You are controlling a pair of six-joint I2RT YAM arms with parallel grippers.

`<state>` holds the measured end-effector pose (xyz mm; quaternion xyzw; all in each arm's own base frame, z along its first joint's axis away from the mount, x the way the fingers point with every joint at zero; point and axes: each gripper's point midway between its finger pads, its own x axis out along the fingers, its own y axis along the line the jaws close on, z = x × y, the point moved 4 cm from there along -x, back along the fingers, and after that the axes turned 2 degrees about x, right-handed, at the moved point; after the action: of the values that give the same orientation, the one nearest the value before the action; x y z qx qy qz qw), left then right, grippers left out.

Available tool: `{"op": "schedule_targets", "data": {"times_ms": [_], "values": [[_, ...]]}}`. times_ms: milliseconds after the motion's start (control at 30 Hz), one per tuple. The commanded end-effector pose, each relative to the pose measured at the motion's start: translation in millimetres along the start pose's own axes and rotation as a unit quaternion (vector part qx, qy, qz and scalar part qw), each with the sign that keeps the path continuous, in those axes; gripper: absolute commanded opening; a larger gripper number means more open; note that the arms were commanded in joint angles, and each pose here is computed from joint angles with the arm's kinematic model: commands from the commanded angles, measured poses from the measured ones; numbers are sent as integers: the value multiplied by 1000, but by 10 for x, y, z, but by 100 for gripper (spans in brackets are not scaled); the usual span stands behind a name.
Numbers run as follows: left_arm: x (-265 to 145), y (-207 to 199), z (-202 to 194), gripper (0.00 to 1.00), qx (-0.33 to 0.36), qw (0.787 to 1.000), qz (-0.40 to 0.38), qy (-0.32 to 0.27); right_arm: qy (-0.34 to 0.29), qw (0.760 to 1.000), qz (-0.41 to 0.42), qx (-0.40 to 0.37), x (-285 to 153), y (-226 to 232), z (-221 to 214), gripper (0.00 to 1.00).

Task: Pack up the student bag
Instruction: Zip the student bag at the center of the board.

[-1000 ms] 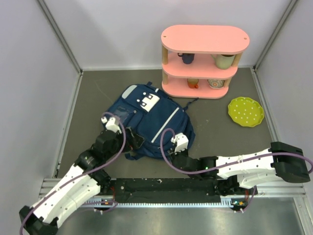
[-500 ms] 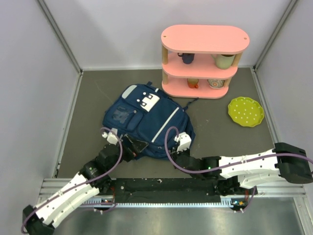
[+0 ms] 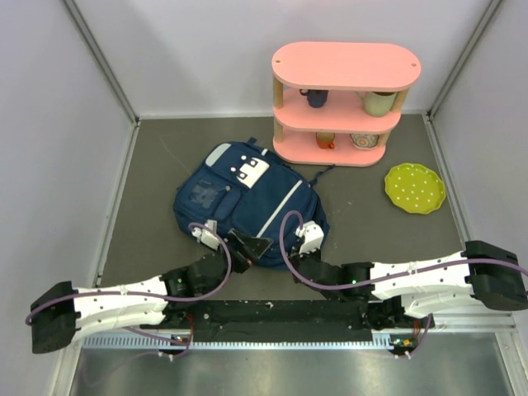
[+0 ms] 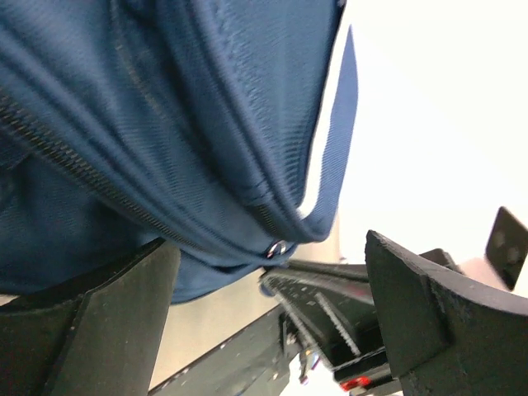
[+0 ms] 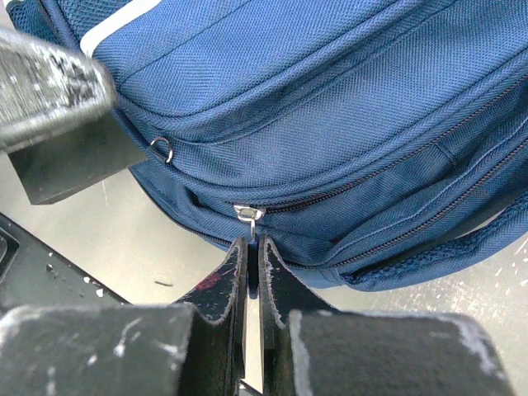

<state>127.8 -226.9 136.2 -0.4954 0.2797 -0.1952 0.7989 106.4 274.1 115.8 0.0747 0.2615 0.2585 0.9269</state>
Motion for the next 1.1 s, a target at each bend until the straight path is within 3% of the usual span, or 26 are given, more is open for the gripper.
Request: {"op": "schedule_targets", "data": {"times_ms": [0,200,300,333,433,467,700,800,933,1000,1067], "values": [[19,-459,186,96,-67,991,-99,-67,-19,1000,6,22,-31,4,111,0],[122,-285,176,91,-97,989,-60,-88,-17,1000,4,18,-39,-12,105,0],[141,-203,184,61,-96,989,-45,-99,-17,1000,5,17,-38,-4,111,0],[148,-187,184,40,-89,991,-34,-99,-16,1000,5,15,-35,-1,108,0],[155,-69,204,18,-58,992,16,-107,-15,1000,4,9,-29,-9,101,0],[145,-39,213,0,-48,993,25,-109,-13,1000,5,1,-28,-13,95,0],[-59,384,280,0,53,993,81,-61,-5,999,3,-47,-37,-51,75,0],[-197,525,347,0,101,990,99,-30,10,994,-40,-98,-38,-184,22,0],[-320,421,574,0,162,982,94,-15,12,991,-50,-120,-23,-225,3,0],[-331,415,490,0,202,974,88,47,12,991,-50,-125,-13,-211,10,0],[-296,341,509,0,210,972,74,69,14,991,-44,-126,-11,-187,10,0]]}}
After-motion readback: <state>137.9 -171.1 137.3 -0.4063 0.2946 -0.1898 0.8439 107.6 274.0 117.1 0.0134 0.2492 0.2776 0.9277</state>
